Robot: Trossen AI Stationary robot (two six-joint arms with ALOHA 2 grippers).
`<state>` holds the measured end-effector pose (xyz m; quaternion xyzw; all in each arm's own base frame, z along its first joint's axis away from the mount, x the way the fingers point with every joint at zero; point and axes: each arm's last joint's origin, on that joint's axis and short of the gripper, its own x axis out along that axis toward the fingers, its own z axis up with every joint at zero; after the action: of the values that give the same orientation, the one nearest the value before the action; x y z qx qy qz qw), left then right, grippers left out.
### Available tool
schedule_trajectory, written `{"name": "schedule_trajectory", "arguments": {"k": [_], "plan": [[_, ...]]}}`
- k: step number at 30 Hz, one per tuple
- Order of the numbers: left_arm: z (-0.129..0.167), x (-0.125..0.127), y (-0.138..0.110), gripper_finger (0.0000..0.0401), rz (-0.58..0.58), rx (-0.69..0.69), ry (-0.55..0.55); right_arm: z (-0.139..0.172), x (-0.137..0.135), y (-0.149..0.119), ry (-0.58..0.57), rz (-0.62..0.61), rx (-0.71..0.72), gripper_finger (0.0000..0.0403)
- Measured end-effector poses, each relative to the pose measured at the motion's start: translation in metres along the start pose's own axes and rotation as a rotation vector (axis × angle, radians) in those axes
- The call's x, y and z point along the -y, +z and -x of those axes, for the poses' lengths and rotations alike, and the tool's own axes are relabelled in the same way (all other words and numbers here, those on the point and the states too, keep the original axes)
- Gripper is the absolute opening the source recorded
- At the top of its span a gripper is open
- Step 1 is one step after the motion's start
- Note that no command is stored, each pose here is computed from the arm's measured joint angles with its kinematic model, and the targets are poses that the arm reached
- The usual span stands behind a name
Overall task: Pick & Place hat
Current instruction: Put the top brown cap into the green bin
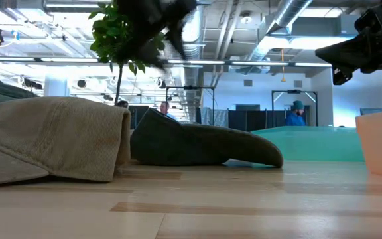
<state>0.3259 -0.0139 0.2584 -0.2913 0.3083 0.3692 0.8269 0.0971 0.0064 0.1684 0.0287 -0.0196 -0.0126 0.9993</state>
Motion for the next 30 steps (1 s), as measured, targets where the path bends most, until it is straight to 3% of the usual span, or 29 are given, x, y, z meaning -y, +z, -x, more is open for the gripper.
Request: {"name": "schedule_trajectory", "arguments": {"k": [5,14,17,25,30], "plan": [[-0.004,-0.025,-0.015,0.0229,0.131,-0.097,0.163,0.000,0.000,0.000,0.000,0.000,0.000,0.0000],[-0.014,-0.080,-0.026,0.0229,0.239,-0.122,0.330,0.000,0.000,0.000,0.000,0.000,0.000,0.0000],[-0.018,-0.100,-0.030,0.0229,0.280,-0.110,0.350,0.000,0.000,0.000,0.000,0.000,0.000,0.0000],[-0.033,-0.140,-0.032,0.0229,0.461,0.019,0.270,0.000,0.000,0.000,0.000,0.000,0.001,0.0000],[-0.047,-0.154,-0.038,0.0229,0.472,0.021,0.290,0.000,0.000,0.000,0.000,0.000,0.002,0.0000]]}}
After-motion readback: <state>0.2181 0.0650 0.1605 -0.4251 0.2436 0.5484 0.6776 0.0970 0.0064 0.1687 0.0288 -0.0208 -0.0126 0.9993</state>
